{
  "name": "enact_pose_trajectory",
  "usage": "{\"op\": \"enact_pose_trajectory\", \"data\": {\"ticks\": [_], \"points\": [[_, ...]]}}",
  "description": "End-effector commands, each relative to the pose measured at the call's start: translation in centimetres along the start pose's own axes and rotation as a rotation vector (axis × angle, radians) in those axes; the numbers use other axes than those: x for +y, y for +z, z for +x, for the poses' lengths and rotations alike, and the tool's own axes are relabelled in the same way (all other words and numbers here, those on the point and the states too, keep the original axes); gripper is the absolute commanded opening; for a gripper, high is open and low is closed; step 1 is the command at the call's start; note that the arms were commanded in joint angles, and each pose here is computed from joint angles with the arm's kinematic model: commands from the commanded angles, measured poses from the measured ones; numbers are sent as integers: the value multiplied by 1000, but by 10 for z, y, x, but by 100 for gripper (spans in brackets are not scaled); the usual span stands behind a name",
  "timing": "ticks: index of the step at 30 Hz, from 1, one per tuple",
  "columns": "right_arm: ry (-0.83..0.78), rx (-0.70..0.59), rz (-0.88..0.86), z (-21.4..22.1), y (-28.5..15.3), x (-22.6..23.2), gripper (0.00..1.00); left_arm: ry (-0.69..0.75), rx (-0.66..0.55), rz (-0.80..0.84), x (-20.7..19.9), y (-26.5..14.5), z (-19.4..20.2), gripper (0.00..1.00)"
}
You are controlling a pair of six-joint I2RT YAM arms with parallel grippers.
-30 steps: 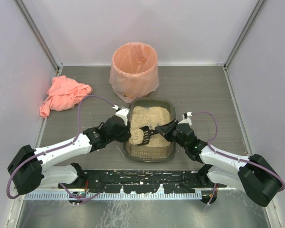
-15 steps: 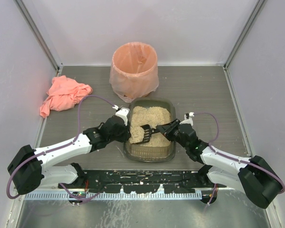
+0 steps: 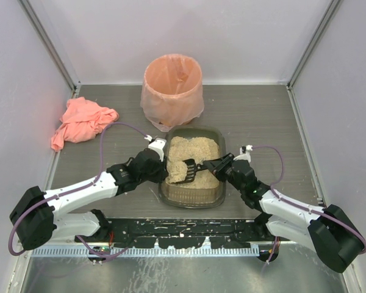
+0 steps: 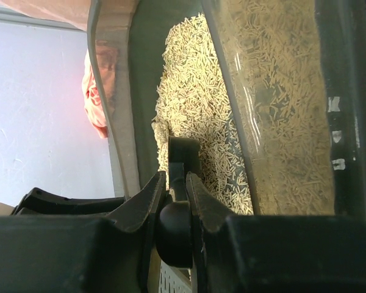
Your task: Clean the litter box
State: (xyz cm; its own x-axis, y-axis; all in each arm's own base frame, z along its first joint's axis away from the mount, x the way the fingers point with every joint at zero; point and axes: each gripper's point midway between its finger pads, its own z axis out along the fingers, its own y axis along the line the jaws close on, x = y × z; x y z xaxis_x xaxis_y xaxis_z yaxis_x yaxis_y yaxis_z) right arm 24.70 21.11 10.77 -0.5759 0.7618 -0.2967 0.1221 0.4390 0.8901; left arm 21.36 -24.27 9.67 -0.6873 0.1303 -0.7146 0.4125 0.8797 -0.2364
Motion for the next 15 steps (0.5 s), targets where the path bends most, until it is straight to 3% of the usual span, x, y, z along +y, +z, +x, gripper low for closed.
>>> {"op": "enact_pose_trajectory", "data": {"ticks": [1,15], "points": [[35,-44,-88,-12,-4,23,0,22,-15,72,-15,-3,-4,23],[-9,84,-81,11,21,25,1,23,-11,69,-14,-2,-3,20]]}}
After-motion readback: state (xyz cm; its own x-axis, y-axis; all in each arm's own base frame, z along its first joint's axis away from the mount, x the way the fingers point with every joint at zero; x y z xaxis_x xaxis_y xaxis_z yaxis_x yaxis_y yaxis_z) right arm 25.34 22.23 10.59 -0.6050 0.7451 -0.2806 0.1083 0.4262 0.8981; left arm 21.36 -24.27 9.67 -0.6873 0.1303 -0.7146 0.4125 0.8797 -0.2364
